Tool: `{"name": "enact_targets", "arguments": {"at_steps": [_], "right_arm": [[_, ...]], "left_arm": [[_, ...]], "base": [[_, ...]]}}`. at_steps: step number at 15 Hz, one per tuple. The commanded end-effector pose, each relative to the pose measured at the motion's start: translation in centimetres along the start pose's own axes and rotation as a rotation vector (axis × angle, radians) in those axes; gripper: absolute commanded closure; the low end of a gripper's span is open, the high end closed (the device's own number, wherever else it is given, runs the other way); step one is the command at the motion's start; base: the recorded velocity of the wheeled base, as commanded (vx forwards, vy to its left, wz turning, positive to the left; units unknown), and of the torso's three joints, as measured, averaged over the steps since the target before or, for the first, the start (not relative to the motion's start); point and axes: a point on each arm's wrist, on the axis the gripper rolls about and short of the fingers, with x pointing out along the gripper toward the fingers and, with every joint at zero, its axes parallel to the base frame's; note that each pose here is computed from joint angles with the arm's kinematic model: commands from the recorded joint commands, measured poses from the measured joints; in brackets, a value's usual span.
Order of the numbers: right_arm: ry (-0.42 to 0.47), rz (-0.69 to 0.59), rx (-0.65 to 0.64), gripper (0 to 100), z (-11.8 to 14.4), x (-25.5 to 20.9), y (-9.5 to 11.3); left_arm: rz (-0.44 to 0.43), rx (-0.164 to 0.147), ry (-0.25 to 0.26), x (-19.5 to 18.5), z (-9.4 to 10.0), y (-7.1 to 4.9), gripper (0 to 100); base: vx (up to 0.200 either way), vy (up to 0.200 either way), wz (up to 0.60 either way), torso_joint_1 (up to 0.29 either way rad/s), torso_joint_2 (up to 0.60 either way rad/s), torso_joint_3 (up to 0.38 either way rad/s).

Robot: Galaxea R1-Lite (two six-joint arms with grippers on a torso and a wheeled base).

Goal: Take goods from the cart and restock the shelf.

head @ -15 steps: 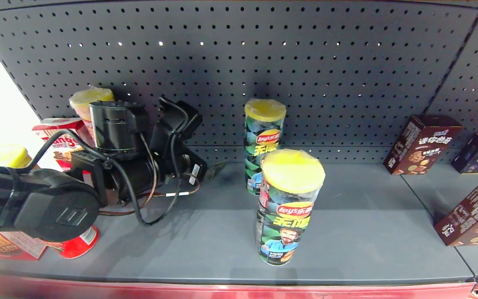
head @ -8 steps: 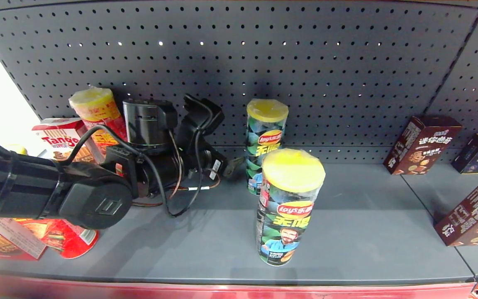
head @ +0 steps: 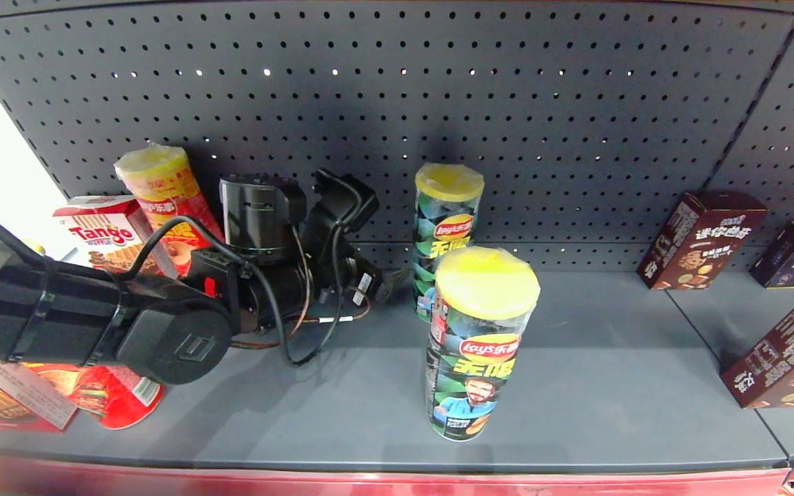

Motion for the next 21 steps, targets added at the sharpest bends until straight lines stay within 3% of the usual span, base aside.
{"name": "enact_targets", "arguments": {"at_steps": [1, 5, 6, 7, 8, 9, 10, 13, 14, 16, 17, 19, 20, 21], "right_arm": [[0.001, 0.001, -0.001, 0, 0.0, 0.0, 0.0], [0.001, 0.001, -0.001, 0, 0.0, 0.0, 0.0], [0.001, 0.001, -0.001, 0, 0.0, 0.0, 0.0], [0.001, 0.001, -0.001, 0, 0.0, 0.0, 0.0], [0.001, 0.001, -0.001, 0, 0.0, 0.0, 0.0], [0.001, 0.001, -0.001, 0, 0.0, 0.0, 0.0], [0.001, 0.001, -0.001, 0, 0.0, 0.0, 0.0], [0.001, 0.001, -0.001, 0, 0.0, 0.0, 0.0], [0.001, 0.001, -0.001, 0, 0.0, 0.0, 0.0], [0.001, 0.001, -0.001, 0, 0.0, 0.0, 0.0], [0.001, 0.001, -0.001, 0, 0.0, 0.0, 0.0], [0.001, 0.001, -0.001, 0, 0.0, 0.0, 0.0], [0.001, 0.001, -0.001, 0, 0.0, 0.0, 0.0], [0.001, 0.001, -0.001, 0, 0.0, 0.0, 0.0]], "left_arm": [[0.003, -0.006, 0.004, -1.1, 0.0, 0.1, 0], [0.036, -0.026, -0.023, -5.0, 0.8, 0.3, 0], [0.044, -0.074, -0.093, -8.8, 2.2, 0.3, 0], [0.017, -0.100, -0.141, -11.0, 3.0, -0.4, 0], [0.017, -0.100, -0.141, -11.0, 3.0, -0.4, 0], [-0.024, -0.125, -0.241, -16.2, 4.1, -1.5, 0], [-0.026, -0.124, -0.256, -17.6, 3.9, -1.5, 0], [-0.054, -0.132, -0.360, -25.7, 1.1, -2.0, 0], [-0.065, -0.131, -0.369, -27.1, 0.5, -2.1, 0], [-0.081, -0.130, -0.338, -31.9, -1.9, -1.9, 0], [-0.013, -0.132, -0.321, -34.5, -4.0, -1.8, 0], [0.012, -0.145, -0.375, -36.5, -7.6, -3.1, 0], [0.021, -0.158, -0.377, -36.7, -8.5, -3.5, 0], [0.079, -0.176, -0.351, -36.5, -10.8, -4.5, 0]], "base": [[0.000, 0.000, 0.00, 0.000, 0.00, 0.000], [0.000, 0.000, 0.00, 0.000, 0.00, 0.000], [0.000, 0.000, 0.00, 0.000, 0.00, 0.000], [0.000, 0.000, 0.00, 0.000, 0.00, 0.000], [0.000, 0.000, 0.00, 0.000, 0.00, 0.000], [0.000, 0.000, 0.00, 0.000, 0.00, 0.000], [0.000, 0.000, 0.00, 0.000, 0.00, 0.000], [0.000, 0.000, 0.00, 0.000, 0.00, 0.000], [0.000, 0.000, 0.00, 0.000, 0.00, 0.000], [0.000, 0.000, 0.00, 0.000, 0.00, 0.000], [0.000, 0.000, 0.00, 0.000, 0.00, 0.000], [0.000, 0.000, 0.00, 0.000, 0.00, 0.000], [0.000, 0.000, 0.00, 0.000, 0.00, 0.000], [0.000, 0.000, 0.00, 0.000, 0.00, 0.000]]}}
